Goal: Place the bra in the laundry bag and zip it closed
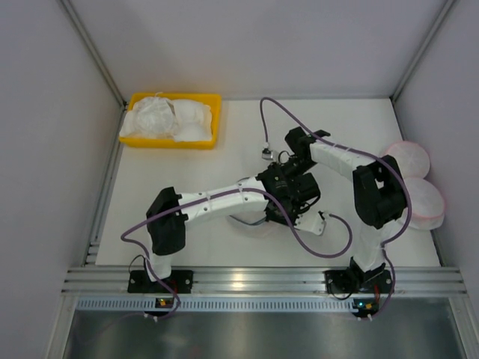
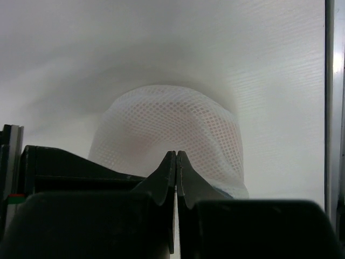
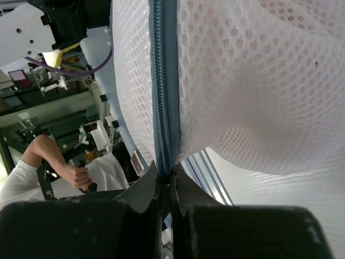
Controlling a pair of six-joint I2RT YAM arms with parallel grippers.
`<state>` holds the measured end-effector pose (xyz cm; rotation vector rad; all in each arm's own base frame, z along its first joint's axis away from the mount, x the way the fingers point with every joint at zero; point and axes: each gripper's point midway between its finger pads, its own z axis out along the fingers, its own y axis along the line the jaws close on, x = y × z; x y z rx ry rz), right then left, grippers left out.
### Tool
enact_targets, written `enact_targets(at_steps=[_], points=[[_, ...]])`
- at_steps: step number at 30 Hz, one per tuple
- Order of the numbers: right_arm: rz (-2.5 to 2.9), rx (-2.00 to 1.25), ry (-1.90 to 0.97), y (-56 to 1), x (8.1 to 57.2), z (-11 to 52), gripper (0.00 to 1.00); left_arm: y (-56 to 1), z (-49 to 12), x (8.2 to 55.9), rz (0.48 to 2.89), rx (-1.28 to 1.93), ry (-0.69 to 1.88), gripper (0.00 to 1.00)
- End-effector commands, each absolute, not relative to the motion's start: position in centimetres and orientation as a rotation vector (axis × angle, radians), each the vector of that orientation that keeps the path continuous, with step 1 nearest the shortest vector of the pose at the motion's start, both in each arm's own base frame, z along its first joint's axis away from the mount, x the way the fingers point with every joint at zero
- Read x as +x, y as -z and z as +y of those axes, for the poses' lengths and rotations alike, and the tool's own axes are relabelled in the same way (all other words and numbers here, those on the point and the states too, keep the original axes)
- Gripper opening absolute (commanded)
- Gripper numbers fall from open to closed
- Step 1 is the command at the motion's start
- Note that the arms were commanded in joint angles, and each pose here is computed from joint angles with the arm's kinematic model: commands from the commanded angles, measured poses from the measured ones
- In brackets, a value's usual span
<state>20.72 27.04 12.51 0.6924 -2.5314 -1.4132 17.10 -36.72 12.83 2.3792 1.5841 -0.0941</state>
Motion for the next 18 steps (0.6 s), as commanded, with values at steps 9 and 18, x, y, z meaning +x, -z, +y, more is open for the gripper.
enact_targets(at_steps=[9, 18], points=[[-2.671, 0.835, 1.539, -14.5, 28.7, 29.1, 0.0, -13.0, -36.3, 11.7, 1.55, 2.426, 0.286, 0.0], [-2.706, 0.925, 1.448, -16.5, 26.7, 26.2, 0.8, -14.0, -37.5, 16.1, 1.594, 2.311, 0.101, 0.0]])
